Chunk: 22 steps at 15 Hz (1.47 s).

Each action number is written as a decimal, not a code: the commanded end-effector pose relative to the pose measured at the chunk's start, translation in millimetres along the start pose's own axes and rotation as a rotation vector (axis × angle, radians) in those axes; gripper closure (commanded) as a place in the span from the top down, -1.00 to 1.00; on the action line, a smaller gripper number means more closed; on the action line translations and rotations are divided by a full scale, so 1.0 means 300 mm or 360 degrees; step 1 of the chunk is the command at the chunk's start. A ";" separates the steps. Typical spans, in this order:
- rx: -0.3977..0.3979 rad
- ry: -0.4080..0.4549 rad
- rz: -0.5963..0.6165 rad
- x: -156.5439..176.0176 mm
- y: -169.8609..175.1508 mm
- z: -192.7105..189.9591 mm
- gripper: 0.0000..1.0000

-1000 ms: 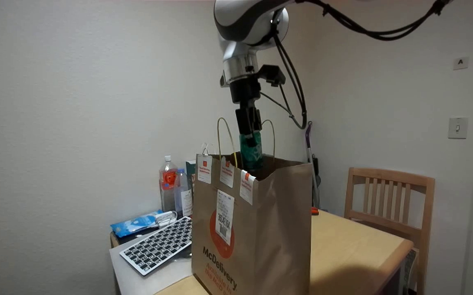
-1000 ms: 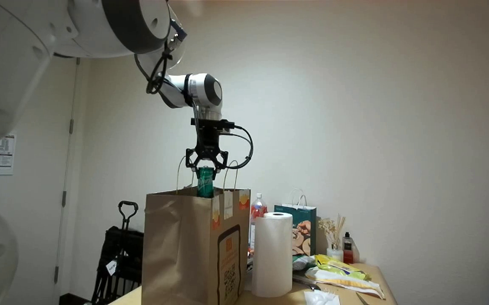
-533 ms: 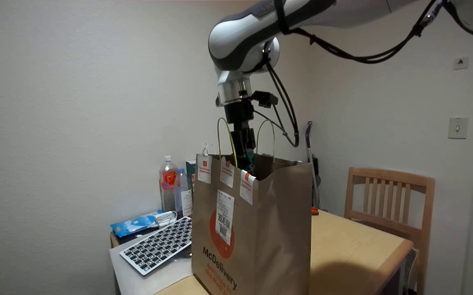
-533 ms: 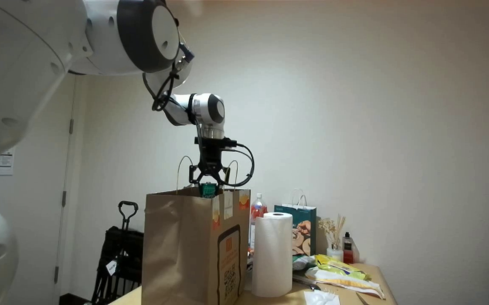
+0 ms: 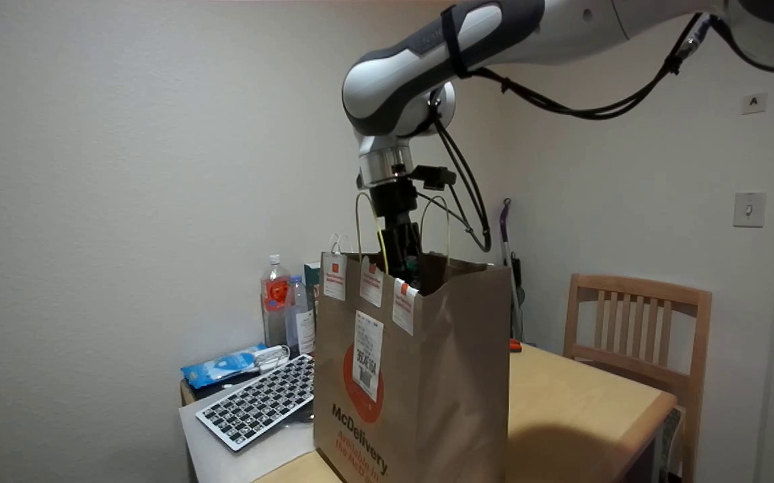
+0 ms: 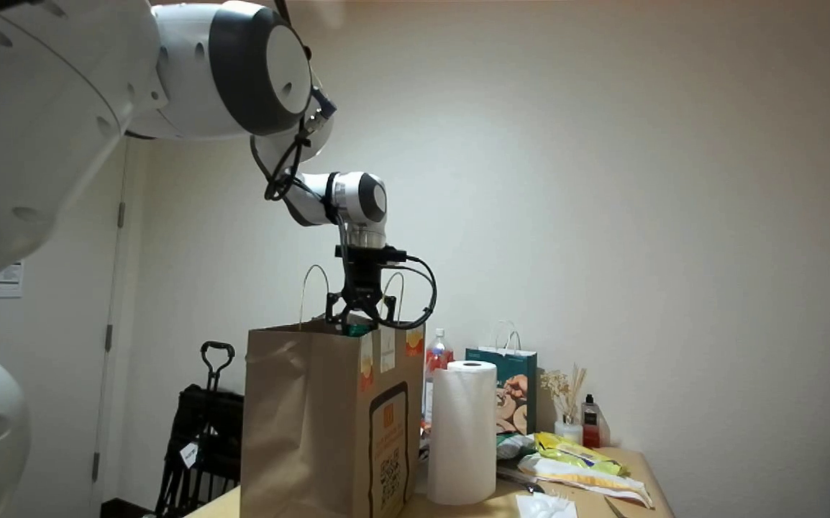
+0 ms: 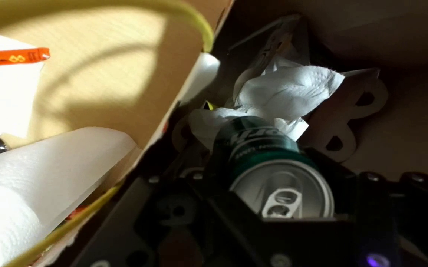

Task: Pick up the can and put it in the paper bag

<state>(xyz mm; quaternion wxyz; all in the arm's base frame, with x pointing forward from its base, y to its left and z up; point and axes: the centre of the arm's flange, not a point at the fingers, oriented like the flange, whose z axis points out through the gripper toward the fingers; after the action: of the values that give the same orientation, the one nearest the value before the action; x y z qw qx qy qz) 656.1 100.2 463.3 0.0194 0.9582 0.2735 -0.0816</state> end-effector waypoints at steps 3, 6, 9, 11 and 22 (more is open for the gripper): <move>-0.0053 -0.0008 0.0045 -0.007 0.004 0.022 0.90; -0.0053 -0.0006 0.0051 -0.009 0.004 0.020 1.00; -0.0054 0.0001 0.0061 -0.011 0.007 0.012 1.00; -0.0049 0.0004 0.0072 -0.014 0.004 -0.007 1.00; -0.0206 -0.0019 0.0285 -0.342 -0.184 -0.657 1.00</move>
<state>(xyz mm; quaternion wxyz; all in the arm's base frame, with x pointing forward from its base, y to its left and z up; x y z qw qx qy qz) 592.1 104.4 629.8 0.0604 0.9729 0.2143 -0.0618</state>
